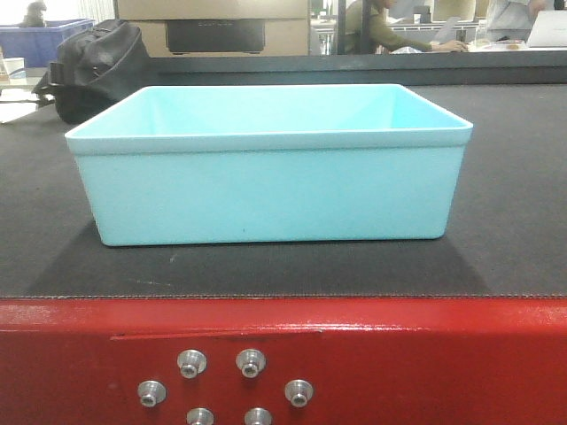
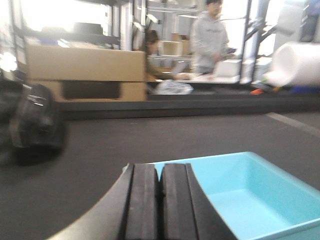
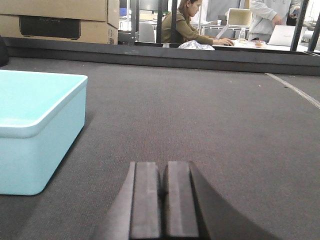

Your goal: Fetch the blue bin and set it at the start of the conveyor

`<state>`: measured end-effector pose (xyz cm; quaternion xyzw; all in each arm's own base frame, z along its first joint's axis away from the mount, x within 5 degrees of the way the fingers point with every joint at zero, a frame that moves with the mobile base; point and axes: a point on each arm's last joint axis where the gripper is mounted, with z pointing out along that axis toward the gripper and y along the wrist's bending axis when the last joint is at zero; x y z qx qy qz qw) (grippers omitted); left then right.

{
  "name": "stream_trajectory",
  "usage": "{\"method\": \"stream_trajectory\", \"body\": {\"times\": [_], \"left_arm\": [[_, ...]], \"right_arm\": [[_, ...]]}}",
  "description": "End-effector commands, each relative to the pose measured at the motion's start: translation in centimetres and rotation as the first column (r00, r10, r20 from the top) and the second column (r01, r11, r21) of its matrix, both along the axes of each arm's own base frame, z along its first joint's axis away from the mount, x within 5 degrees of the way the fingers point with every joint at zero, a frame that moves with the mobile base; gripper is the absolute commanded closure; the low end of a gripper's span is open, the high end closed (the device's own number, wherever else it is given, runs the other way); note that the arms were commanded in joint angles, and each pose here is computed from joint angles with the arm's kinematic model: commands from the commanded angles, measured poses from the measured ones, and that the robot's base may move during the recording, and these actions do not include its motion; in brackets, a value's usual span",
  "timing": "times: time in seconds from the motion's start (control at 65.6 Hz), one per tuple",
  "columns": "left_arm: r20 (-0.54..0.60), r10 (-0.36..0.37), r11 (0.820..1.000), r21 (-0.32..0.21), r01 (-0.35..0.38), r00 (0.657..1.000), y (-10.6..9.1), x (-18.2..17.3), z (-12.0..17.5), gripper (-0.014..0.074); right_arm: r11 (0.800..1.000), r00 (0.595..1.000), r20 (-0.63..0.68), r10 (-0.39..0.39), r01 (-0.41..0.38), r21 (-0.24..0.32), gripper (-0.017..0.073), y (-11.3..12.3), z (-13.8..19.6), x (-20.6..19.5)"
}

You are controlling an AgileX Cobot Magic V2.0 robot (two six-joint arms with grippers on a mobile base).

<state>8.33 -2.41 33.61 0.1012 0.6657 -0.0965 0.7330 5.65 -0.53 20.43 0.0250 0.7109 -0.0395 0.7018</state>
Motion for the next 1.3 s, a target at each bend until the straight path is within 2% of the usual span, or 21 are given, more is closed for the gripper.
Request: {"method": "stream_trajectory", "body": {"times": [0.0, 0.107, 0.198, 0.274, 0.351, 0.442, 0.503, 0.701, 0.869, 0.945, 0.976, 1.28], "left_arm": [[0.037, 0.081, 0.994, 0.073, -0.083, 0.996, 0.8, -0.5, -0.9, 0.0704], [0.026, 0.178, 0.984, 0.025, -0.178, 0.984, 1.6, -1.2, -2.5, 0.0704], [0.027, 0.255, 0.966, 0.024, -0.256, 0.966, 2.2, -1.8, -4.0, 0.0704], [0.03, 0.289, 0.957, 0.021, -0.29, 0.957, 2.5, -2.2, -5.2, 0.0704], [0.025, 0.292, 0.956, 0.011, -0.292, 0.956, 2.5, -2.5, -6.3, 0.0704], [0.002, 0.288, 0.957, -0.031, -0.288, 0.958, 2.5, -2.8, -7.9, 0.0704], [-0.005, 0.289, 0.957, -0.02, -0.289, 0.957, 2.5, -2.8, -8.8, 0.0704], [-0.027, 0.288, 0.957, -0.032, -0.289, 0.957, 2.5, -2.8, -10.6, 0.0704], [-0.014, 0.263, 0.964, -0.036, -0.263, 0.965, 2.3, -2.7, -12.2, 0.0704], [0.022, 0.259, 0.965, -0.046, -0.257, 0.966, 2.3, -2.8, -11.9, 0.0704], [-0.008, 0.258, 0.965, -0.038, -0.258, 0.966, 2.3, -2.7, -12.2, 0.0704], [0.001, 0.258, 0.965, -0.038, -0.258, 0.966, 2.3, -2.7, -12.1, 0.0704]], "right_arm": [[1.0, 1.0, 0.026, -0.004, 0.004, -0.008, 0.0725, 0.0, 0.2, 0.0], [1.0, 1.0, 0.026, -0.004, 0.004, -0.008, 0.0725, 0.0, 0.2, 0.0], [1.0, 1.0, 0.026, -0.004, 0.004, -0.008, 0.0725, 0.0, 0.2, 0.0], [1.0, 1.0, 0.026, -0.004, 0.004, -0.008, 0.0725, 0.0, 0.2, 0.0], [1.0, 1.0, 0.026, -0.004, 0.004, -0.008, 0.0725, 0.0, 0.2, 0.0], [1.0, 1.0, 0.026, -0.004, 0.004, -0.008, 0.0725, 0.0, 0.2, 0.0], [1.0, 1.0, 0.026, -0.004, 0.004, -0.008, 0.0725, 0.0, 0.2, 0.0], [1.0, 1.0, 0.026, -0.004, 0.004, -0.008, 0.0725, 0.0, 0.2, 0.0], [1.0, 1.0, 0.026, -0.004, 0.004, -0.008, 0.0725, 0.0, 0.2, 0.0], [1.0, 1.0, 0.026, -0.004, 0.004, -0.008, 0.0725, 0.0, 0.2, 0.0], [1.0, 1.0, 0.026, -0.004, 0.004, -0.008, 0.0725, 0.0, 0.2, 0.0], [1.0, 1.0, 0.026, -0.004, 0.004, -0.008, 0.0725, 0.0, 0.2, 0.0]]}}
